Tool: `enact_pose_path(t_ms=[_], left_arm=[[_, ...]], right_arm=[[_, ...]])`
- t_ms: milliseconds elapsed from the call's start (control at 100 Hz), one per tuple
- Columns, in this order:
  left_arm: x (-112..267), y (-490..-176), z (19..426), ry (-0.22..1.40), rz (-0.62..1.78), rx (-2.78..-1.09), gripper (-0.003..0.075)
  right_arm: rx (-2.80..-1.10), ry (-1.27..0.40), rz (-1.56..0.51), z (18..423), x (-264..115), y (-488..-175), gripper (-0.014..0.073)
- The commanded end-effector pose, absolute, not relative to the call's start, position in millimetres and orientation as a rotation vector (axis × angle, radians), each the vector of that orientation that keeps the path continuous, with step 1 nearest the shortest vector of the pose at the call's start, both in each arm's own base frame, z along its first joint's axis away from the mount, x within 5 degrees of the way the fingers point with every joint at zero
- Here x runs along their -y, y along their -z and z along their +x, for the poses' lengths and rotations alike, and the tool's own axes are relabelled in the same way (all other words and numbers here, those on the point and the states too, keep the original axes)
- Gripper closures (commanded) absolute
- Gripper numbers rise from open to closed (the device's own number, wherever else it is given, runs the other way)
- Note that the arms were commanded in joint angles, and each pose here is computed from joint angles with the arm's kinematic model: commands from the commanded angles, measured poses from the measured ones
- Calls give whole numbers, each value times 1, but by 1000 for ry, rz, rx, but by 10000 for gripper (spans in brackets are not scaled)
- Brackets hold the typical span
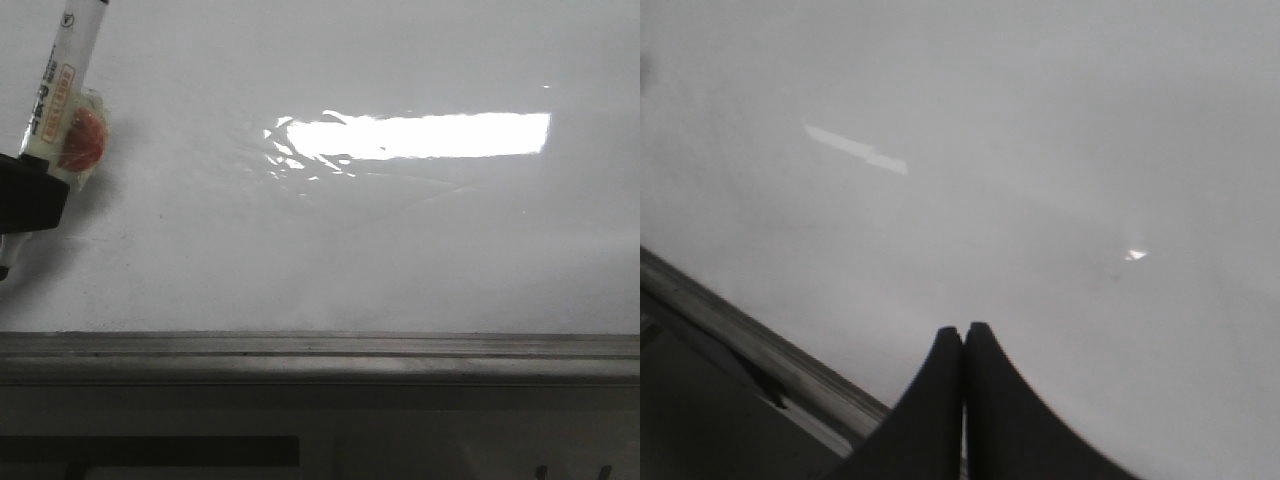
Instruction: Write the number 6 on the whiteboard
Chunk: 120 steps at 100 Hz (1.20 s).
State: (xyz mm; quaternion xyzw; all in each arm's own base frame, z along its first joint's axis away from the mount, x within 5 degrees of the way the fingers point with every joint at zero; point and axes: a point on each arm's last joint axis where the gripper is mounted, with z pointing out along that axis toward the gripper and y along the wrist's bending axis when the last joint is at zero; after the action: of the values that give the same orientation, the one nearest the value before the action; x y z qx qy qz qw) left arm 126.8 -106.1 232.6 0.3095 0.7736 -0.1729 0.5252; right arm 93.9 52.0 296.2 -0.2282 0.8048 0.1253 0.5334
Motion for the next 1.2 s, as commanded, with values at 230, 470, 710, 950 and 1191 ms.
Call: enact_pose_path(t_ms=[230,470,710,950,1191], left_arm=[[114,-253,127,305,957,-1553,739],[122,-260,120,233,1155,-1305,739],[122,-260,120,237,1154,-1296,739],[122,-260,120,236,1155,-1298,739],[122,-260,120,236,1155,-1298,739]], right_arm=[[-1797,-479,-792,118,-115,-331,496],[-1726,-574,-900,126,-161,-338,262],[-1740,-638,-900,137,-189,-348,262],[-1752,-660,-884,150,-208,-355,262],[-1775,-677,-877,156,-218,-360,263]])
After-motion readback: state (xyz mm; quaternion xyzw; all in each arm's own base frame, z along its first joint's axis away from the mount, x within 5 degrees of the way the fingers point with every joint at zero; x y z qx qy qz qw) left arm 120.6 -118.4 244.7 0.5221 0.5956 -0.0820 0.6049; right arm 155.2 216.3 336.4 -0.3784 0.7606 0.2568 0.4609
